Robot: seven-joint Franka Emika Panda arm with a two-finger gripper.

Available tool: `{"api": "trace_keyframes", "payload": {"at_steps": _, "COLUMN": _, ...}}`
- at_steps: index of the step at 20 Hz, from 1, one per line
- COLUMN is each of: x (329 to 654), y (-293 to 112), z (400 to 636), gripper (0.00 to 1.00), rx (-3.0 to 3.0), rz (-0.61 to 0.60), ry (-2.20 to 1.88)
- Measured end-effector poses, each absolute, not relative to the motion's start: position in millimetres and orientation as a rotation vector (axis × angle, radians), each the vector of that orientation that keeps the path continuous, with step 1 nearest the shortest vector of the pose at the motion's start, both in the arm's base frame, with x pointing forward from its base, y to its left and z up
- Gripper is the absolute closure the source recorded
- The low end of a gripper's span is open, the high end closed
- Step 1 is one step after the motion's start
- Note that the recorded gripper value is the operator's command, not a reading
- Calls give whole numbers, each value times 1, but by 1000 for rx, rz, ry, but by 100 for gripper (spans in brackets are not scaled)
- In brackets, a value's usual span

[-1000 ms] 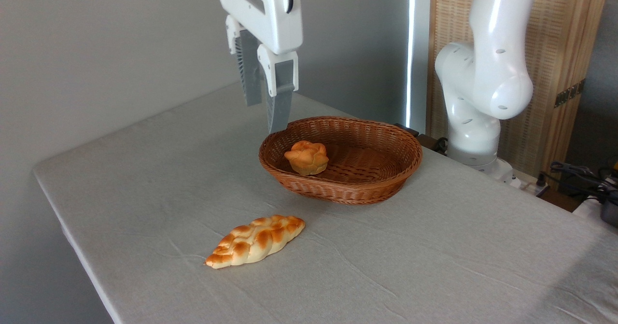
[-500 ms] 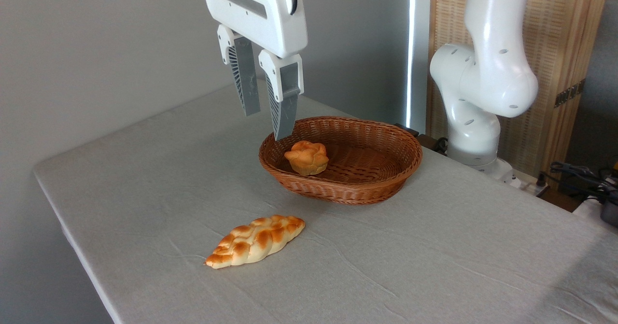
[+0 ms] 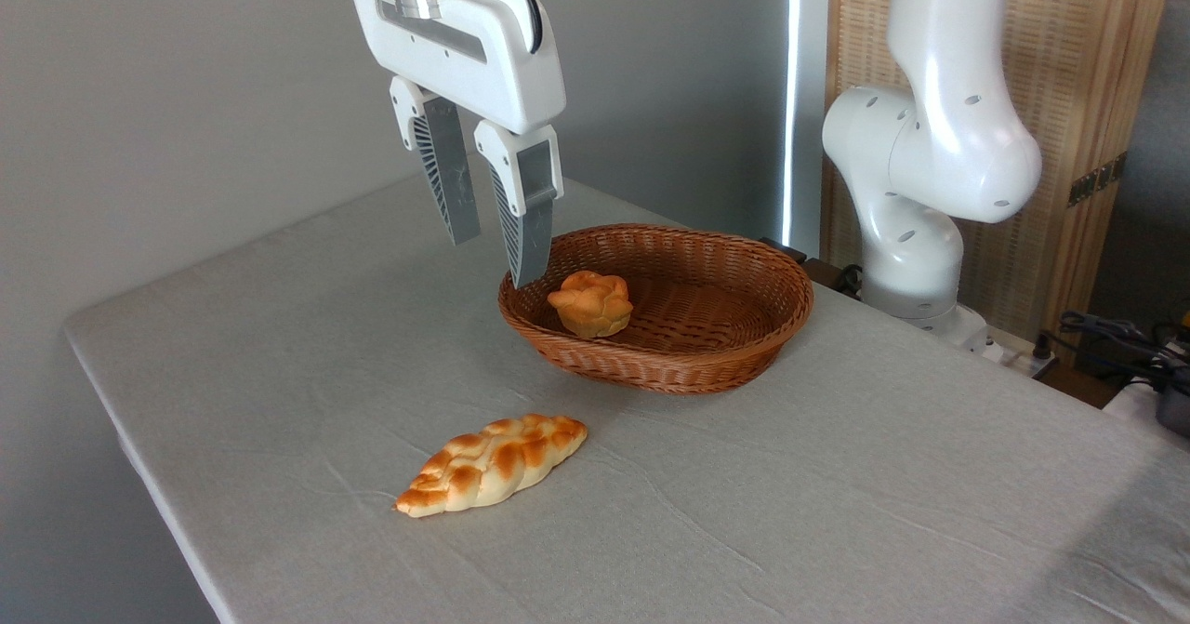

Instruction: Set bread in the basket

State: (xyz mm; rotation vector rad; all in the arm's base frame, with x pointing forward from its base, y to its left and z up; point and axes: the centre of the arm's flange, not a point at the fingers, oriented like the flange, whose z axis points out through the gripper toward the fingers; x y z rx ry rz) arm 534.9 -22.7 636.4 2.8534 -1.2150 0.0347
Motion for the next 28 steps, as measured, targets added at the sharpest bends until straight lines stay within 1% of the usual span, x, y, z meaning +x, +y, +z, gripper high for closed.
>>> {"api": "trace_keyframes", "payload": {"at_steps": 20, "x": 535, "y": -28, "z": 637, "gripper": 0, "rx": 2850, "rz": 36, "ry": -1233}}
{"api": "trace_keyframes", "payload": {"at_steps": 28, "x": 534, "y": -24, "z": 636, "gripper": 0, "rx": 2869, "rz": 2, "ry": -1235}}
